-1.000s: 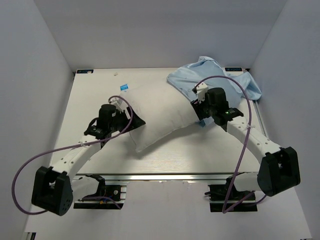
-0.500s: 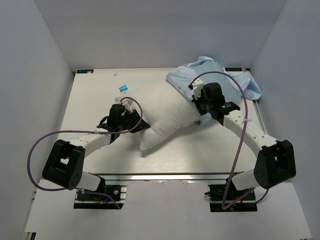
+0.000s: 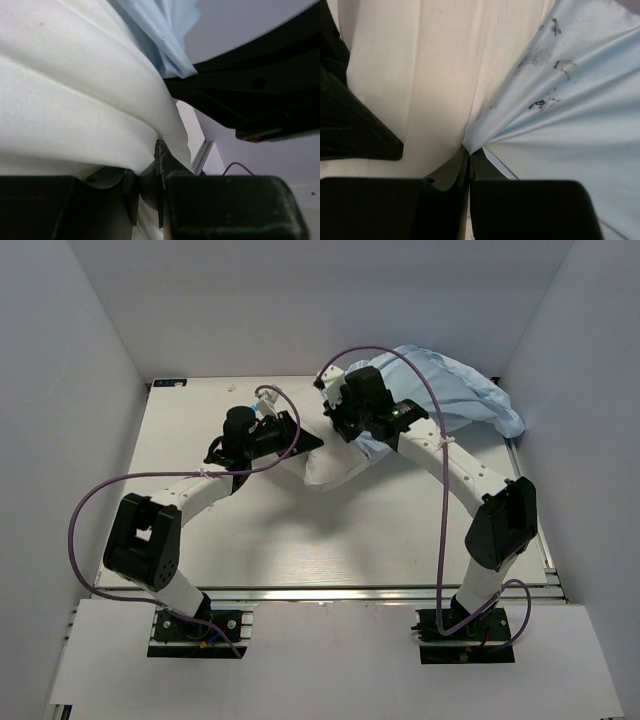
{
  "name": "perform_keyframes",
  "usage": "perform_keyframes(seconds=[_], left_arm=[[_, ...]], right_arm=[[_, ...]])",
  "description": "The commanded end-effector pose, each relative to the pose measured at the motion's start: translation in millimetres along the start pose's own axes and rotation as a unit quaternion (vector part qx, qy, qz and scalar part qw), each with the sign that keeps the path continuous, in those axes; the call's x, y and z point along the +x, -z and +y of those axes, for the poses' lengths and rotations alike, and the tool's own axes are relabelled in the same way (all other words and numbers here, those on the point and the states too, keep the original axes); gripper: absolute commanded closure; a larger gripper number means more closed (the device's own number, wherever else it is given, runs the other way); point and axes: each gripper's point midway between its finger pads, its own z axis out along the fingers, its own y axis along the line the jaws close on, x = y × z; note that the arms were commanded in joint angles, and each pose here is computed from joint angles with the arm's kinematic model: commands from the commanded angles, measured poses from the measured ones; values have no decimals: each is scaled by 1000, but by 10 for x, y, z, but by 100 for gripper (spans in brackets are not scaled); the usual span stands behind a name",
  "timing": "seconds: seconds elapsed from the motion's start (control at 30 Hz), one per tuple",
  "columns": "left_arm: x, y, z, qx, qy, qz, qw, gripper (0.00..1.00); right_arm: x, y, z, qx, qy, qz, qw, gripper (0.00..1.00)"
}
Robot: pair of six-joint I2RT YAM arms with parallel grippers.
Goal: Put the pillow into the pillowcase
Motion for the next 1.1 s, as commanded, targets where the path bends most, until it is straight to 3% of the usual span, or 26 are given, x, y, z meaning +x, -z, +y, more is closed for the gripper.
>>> perform_keyframes(seconds=[0.0,0.1,0.23,0.3,0.33,0.37,0.47,0.53,0.73,0.9,1.07], left_arm=[[-468,209,-1008,127,-98,-70,984,81],[-430,293,-1075,146,-84,-86,982,81],[9,335,-685,119,-33,-66,990,81],[192,351,-494,99,-15,-56,993,81],[242,370,-398,84,-7,-59,995,80],[394,388,-221,61,5,-50,997,78],[588,406,56,22,24,-41,999,75],[661,412,175,0,34,-36,999,66],[635,512,322,-73,6,-30,997,36],[488,830,173,-130,-73,-22,989,26],[619,1134,99,-164,-102,15,981,20]], right_arm=[[-974,465,470,-108,-3,-134,985,100],[-1207,602,412,-97,0,-171,981,100],[-803,322,250,-63,-5,-121,991,98],[-445,162,200,-57,-7,-76,995,89],[-347,154,124,-52,-6,-68,996,76],[-221,167,110,-55,-5,-58,997,70],[-183,377,-8,-67,17,-77,995,46],[-135,509,-115,-73,18,-81,994,34],[0,1047,-414,-61,19,-110,992,24],[472,1304,-297,-41,85,-119,989,18],[1318,1167,-71,-35,44,-59,997,18]])
